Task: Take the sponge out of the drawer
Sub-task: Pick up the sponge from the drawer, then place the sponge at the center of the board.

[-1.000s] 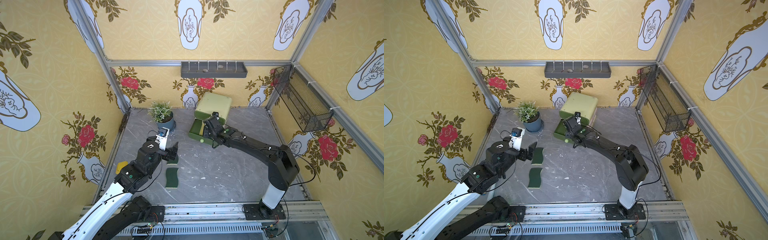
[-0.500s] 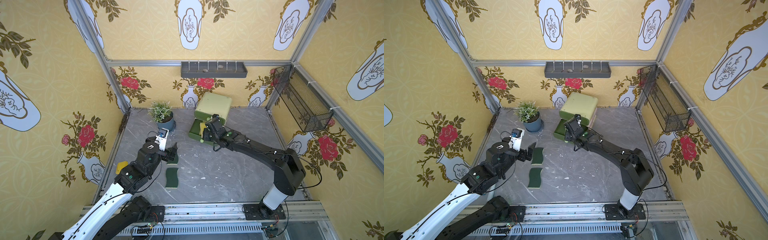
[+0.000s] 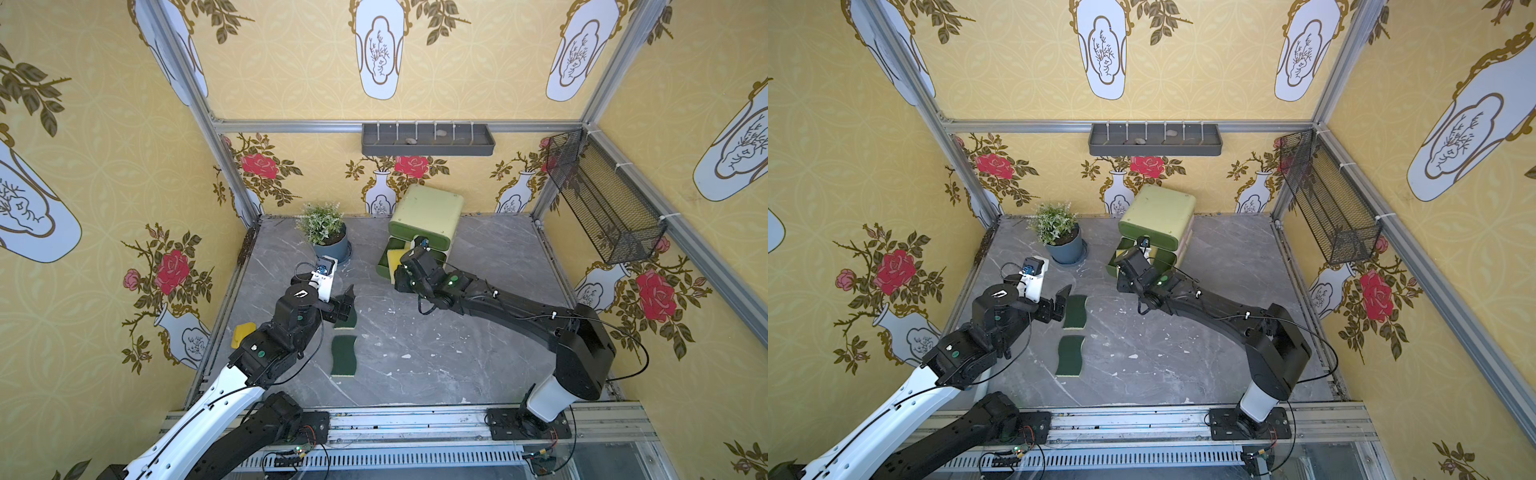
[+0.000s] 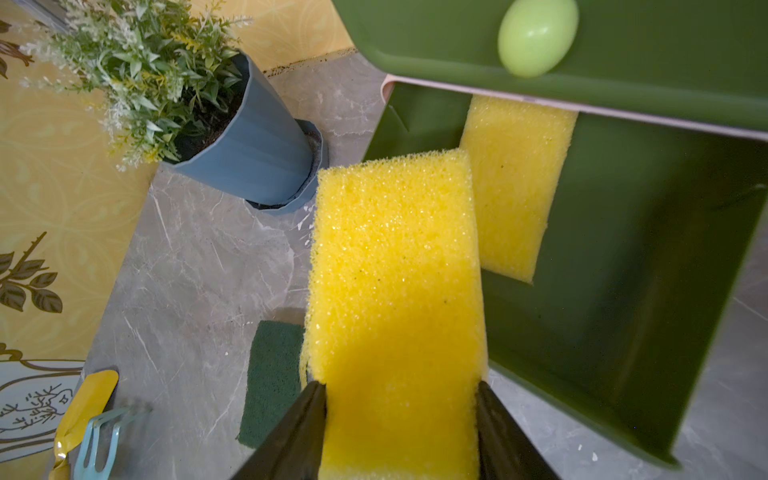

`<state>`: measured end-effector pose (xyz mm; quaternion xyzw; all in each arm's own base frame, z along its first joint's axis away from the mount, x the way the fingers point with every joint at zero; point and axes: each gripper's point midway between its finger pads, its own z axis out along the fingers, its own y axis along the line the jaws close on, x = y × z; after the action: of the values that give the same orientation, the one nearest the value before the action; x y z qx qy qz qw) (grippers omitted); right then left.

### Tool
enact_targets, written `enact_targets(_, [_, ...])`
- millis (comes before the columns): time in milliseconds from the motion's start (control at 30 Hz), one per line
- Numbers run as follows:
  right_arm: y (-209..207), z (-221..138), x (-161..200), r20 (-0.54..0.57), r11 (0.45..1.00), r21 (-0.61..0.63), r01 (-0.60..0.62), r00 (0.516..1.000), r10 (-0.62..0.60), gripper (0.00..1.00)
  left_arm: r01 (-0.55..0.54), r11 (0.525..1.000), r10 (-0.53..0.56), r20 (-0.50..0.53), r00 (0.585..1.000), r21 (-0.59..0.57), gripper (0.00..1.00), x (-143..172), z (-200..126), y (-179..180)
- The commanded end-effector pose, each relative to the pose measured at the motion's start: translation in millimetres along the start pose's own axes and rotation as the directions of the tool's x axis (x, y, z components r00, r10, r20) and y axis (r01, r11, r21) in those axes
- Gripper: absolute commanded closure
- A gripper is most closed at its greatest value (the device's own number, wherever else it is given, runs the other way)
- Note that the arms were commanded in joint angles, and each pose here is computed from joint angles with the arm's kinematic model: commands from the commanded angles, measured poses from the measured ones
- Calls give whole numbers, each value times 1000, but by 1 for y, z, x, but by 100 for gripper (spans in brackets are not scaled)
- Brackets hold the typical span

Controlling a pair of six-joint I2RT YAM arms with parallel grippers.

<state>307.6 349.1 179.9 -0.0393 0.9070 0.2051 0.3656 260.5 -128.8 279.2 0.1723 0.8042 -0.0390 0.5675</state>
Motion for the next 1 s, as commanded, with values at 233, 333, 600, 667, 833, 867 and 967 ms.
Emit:
enact_targets(233, [34,-11,37,56,998,-27,-57,997,59,44,16,999,-15,28,999,-43,0,-4,-2,8])
enact_targets(333, [45,-7,53,35,997,-39,-67,997,68,44,22,998,-20,41,999,-54,0,-6,-4,11])
enact_targets(600, [58,14,89,-12,993,-32,-111,994,111,44,40,996,-33,76,997,-82,0,-10,-10,18])
enact_targets(667, [59,22,99,-31,993,-25,-116,993,115,44,43,995,-36,83,996,-85,0,-11,-11,19])
enact_targets(833, [54,42,117,-66,992,20,-126,990,127,44,44,995,-37,87,996,-88,0,-11,-12,20])
enact_targets(867, [53,45,120,-69,991,25,-128,989,130,44,45,995,-38,89,995,-87,0,-11,-12,20])
enact_targets(967, [51,51,125,-72,992,36,-119,990,122,43,46,995,-38,88,995,-89,0,-11,-13,20])
